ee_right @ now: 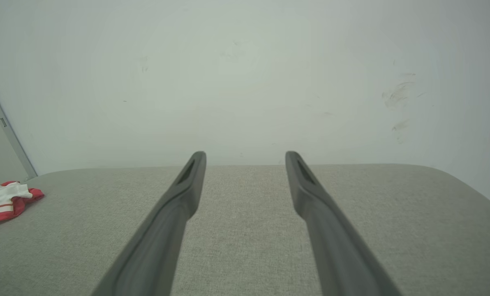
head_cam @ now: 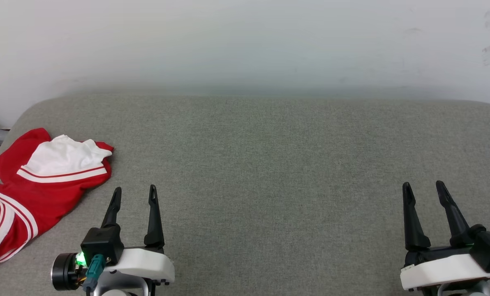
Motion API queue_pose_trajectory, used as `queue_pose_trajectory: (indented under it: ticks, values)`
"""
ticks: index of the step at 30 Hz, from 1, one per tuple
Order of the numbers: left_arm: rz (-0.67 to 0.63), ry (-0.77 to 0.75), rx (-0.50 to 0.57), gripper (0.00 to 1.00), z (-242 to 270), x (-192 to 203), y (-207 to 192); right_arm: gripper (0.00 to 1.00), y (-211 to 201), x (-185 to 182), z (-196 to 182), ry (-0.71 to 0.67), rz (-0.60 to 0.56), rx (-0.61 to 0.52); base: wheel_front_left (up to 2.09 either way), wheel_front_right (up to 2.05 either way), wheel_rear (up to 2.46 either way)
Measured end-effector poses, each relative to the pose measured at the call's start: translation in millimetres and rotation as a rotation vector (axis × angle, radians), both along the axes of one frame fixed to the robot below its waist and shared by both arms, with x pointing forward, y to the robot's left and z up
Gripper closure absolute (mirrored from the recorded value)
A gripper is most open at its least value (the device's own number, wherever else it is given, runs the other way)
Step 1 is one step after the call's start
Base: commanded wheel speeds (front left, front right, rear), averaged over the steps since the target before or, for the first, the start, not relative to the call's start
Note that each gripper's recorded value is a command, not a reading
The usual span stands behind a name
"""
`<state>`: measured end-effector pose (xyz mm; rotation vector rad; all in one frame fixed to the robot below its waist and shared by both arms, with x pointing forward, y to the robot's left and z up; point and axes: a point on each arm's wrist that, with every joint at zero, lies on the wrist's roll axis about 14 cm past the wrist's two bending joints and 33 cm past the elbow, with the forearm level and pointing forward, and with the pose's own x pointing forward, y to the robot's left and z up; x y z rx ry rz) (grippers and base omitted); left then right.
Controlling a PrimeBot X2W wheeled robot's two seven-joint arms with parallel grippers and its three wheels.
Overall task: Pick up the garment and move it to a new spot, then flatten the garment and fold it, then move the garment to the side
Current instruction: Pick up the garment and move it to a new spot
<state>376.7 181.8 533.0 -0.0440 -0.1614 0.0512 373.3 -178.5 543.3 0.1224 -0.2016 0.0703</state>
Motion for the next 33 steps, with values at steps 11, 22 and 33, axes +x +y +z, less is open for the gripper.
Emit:
queue_pose_trajectory:
  ticks: [11,22,33]
  values:
    - [0.01,0.002,-0.009,0.0,0,-3,2,0.0,4,1,0,-0.001,0.013,0.001,0.0,0.0,0.0]
    - [0.082,0.004,0.0,0.0,-1,-14,25,0.0,25,10,-1,0.004,0.075,0.001,0.0,0.0,0.0]
    - [0.207,0.006,0.004,0.0,-1,-38,63,0.0,67,24,-3,0.007,0.193,-0.004,0.0,0.0,0.0]
